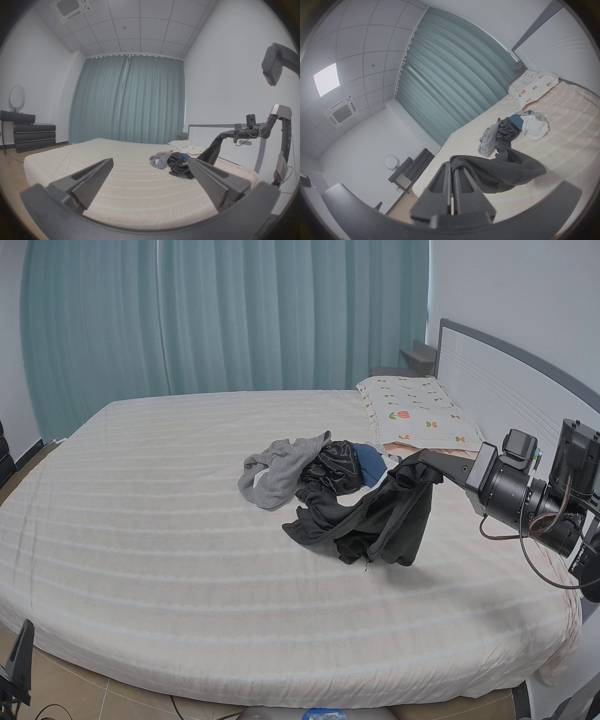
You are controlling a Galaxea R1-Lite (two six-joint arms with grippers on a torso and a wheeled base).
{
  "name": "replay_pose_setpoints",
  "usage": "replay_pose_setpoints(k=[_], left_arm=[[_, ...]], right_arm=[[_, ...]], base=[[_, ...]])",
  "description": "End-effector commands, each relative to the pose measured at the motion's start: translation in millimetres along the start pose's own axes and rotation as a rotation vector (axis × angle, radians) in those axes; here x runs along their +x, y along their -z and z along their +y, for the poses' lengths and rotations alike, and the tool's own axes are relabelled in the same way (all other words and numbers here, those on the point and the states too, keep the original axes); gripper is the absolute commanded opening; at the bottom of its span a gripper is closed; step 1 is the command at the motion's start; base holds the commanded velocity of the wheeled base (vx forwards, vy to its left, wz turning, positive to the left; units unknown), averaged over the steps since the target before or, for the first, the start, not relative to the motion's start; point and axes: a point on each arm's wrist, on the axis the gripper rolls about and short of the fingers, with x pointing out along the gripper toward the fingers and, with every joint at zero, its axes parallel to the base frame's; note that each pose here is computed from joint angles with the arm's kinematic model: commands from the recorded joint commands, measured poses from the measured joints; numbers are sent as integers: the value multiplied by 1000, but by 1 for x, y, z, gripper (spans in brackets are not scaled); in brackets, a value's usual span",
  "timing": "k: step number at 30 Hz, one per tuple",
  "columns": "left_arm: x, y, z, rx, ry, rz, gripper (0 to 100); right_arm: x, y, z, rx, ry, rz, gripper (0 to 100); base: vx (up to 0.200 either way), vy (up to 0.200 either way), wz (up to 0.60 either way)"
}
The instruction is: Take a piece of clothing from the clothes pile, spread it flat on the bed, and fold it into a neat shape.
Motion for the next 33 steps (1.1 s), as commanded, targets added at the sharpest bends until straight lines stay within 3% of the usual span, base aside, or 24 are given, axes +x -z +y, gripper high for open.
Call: replay_pose_setpoints(k=[1, 4, 11, 22, 27, 30, 32, 33], left_arm=[[66, -7, 4, -40, 76, 318, 100], [77, -5, 4, -46, 84, 360, 100], [119, 8, -2, -69, 209, 510, 100], [199, 45, -12, -66, 241, 670, 100], [241, 69, -31, -56, 295, 749, 100], [266, 82, -52, -40, 295, 781, 100], [267, 83, -53, -38, 291, 783, 100], [284, 92, -74, -65, 291, 798, 100]], right_arm=[[0, -3, 11, -35, -39, -12, 0], [1, -1, 9, -33, -32, -6, 0], [10, 3, 5, -30, -29, 14, 0], [12, 1, 6, -31, -27, 7, 0], [10, -1, 5, -31, -25, -3, 0], [9, -2, 7, -32, -29, -7, 0], [9, -2, 7, -32, -29, -7, 0], [10, -2, 6, -31, -27, -5, 0]], base=[[0, 0, 0], [0, 0, 0], [0, 0, 0], [0, 0, 0], [0, 0, 0], [0, 0, 0], [0, 0, 0], [0, 0, 0]])
